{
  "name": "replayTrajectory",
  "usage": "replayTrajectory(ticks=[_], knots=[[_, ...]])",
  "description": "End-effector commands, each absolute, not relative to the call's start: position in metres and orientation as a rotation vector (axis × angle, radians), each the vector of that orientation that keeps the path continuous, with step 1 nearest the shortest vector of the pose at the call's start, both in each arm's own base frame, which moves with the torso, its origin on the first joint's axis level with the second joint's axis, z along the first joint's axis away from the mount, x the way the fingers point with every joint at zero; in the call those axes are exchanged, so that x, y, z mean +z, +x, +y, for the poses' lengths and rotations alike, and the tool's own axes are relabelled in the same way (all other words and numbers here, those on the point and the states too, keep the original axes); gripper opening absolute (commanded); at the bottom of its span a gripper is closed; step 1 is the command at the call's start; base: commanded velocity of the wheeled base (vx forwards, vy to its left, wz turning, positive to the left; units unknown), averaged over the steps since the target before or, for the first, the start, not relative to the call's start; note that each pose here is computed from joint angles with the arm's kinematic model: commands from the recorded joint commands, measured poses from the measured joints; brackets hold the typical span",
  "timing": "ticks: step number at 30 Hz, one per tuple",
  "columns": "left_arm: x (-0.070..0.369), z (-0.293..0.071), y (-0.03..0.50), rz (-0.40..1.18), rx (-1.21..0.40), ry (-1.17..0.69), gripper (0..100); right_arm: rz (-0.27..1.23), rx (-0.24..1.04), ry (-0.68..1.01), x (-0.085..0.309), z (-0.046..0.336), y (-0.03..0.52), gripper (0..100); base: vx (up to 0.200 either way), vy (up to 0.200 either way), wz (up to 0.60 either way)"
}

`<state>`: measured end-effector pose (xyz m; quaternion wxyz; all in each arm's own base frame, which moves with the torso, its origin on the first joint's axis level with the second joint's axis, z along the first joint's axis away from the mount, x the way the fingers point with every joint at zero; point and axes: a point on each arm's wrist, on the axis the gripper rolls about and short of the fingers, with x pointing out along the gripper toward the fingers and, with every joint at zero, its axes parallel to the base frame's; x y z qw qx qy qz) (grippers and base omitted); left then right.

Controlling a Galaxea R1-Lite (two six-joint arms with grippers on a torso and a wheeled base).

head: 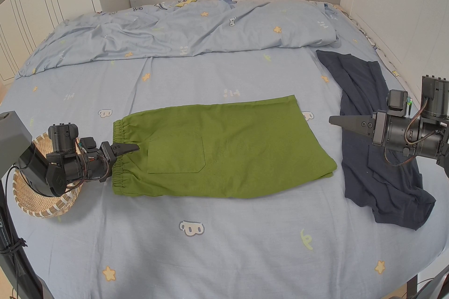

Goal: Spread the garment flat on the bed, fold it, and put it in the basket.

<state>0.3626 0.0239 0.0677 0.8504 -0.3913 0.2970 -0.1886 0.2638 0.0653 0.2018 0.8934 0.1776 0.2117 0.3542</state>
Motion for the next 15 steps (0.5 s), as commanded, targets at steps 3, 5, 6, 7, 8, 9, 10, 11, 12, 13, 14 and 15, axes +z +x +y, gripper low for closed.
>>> replayTrajectory(ticks=[3,5,6,7,8,9,10,11,12,13,14,15], knots=[[0.069,0.022,0.364,0.626,-0.401,-0.827,0,0.454,0.729,0.372,0.198,0.065,0.268,100,0.000,0.000,0.00],[0.069,0.022,0.364,0.628,-0.400,-0.831,0,0.454,0.729,0.372,0.198,0.065,0.268,100,0.000,0.000,0.00],[0.069,0.022,0.363,0.629,-0.399,-0.833,0,0.454,0.730,0.372,0.198,0.065,0.268,100,0.000,0.000,0.00],[0.071,0.023,0.363,0.626,-0.397,-0.836,0,0.454,0.730,0.372,0.198,0.065,0.268,100,0.000,0.000,0.00],[0.073,0.023,0.362,0.621,-0.399,-0.835,0,0.454,0.729,0.372,0.198,0.065,0.268,100,0.000,0.000,0.00],[0.078,0.023,0.361,0.612,-0.400,-0.835,0,0.454,0.730,0.372,0.198,0.065,0.268,100,0.000,0.000,0.00],[0.082,0.023,0.359,0.611,-0.399,-0.835,0,0.454,0.729,0.372,0.198,0.065,0.268,100,0.000,0.000,0.00],[0.088,0.023,0.356,0.611,-0.397,-0.836,0,0.455,0.728,0.372,0.197,0.065,0.268,100,0.000,0.000,0.00],[0.090,0.023,0.356,0.611,-0.397,-0.836,0,0.455,0.728,0.372,0.197,0.065,0.268,100,0.000,0.000,0.00],[0.101,0.023,0.352,0.613,-0.393,-0.837,0,0.455,0.727,0.372,0.197,0.065,0.268,100,0.000,0.000,0.00],[0.107,0.023,0.350,0.614,-0.393,-0.837,0,0.453,0.726,0.372,0.198,0.065,0.269,100,0.000,0.000,0.00],[0.115,0.023,0.348,0.618,-0.388,-0.838,0,0.453,0.724,0.373,0.198,0.064,0.269,100,0.000,0.000,0.00]])
